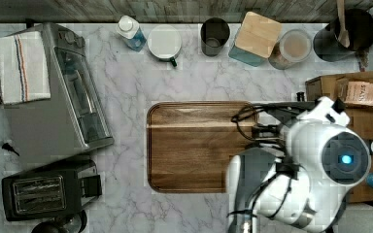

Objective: Open the drawer.

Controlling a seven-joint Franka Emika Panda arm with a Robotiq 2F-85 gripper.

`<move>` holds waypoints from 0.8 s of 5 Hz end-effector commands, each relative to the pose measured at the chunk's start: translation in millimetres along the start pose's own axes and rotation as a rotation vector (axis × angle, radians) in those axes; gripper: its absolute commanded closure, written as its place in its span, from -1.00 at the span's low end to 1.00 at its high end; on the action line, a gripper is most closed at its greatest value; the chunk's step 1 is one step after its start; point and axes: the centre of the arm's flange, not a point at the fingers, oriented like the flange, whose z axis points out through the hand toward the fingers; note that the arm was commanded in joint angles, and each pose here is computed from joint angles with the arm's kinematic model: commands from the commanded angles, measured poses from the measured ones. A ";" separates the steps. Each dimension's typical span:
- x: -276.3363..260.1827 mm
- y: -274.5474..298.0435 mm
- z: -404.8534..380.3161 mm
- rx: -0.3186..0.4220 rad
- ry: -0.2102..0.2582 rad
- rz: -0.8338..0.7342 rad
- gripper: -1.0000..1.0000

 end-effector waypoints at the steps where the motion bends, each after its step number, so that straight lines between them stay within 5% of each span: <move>1: -18.7 33.6 40.3 -0.034 0.032 -0.126 -1.00; 2: -20.8 34.9 51.3 -0.081 0.063 -0.153 -1.00; 4: -32.0 90.7 58.7 -0.172 0.037 -0.165 -1.00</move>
